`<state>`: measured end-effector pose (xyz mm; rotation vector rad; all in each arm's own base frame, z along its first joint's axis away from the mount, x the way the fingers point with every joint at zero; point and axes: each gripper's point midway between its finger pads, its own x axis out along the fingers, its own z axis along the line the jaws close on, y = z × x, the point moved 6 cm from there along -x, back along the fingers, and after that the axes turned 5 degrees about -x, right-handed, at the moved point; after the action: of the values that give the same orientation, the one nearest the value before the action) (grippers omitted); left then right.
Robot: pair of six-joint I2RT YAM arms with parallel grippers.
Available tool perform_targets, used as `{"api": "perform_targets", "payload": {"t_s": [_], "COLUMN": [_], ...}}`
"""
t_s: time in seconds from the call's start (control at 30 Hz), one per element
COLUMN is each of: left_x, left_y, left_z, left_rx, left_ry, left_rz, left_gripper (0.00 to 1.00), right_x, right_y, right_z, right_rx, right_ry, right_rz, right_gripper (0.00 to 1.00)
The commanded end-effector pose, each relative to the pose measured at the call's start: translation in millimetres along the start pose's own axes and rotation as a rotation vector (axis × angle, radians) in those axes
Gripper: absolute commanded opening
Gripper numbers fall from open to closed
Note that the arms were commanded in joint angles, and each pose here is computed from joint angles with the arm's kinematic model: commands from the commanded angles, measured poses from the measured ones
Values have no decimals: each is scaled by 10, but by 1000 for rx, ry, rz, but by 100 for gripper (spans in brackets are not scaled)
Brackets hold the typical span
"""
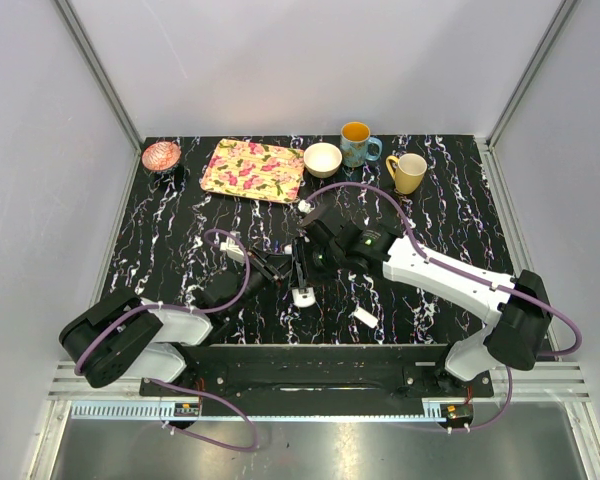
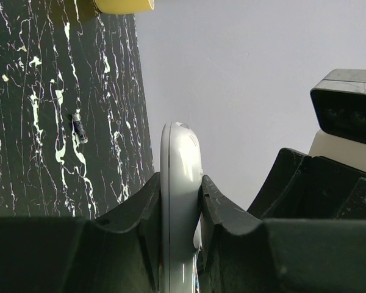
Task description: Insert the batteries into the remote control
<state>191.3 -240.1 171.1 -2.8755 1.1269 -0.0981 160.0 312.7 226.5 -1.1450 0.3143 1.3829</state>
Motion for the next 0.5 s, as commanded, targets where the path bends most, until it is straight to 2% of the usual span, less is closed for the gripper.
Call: {"api": "perform_targets", "payload": {"t_s": [0.0,0.47], "left_x": [-254,-254], "left_y": [9,-64], "left_z": [-1078,-1125], "left_rx": [-64,-67], "left_ry": [537,551], "left_rz": [22,-23], "left_gripper": [0,0], "right_x": [-5,-100], "right_y": [-42,69], "right_z": [72,-48], "right_rx": [-25,-68], "right_ry": [-25,68], "right_rz": [-4,94], "right_gripper": [43,47]}}
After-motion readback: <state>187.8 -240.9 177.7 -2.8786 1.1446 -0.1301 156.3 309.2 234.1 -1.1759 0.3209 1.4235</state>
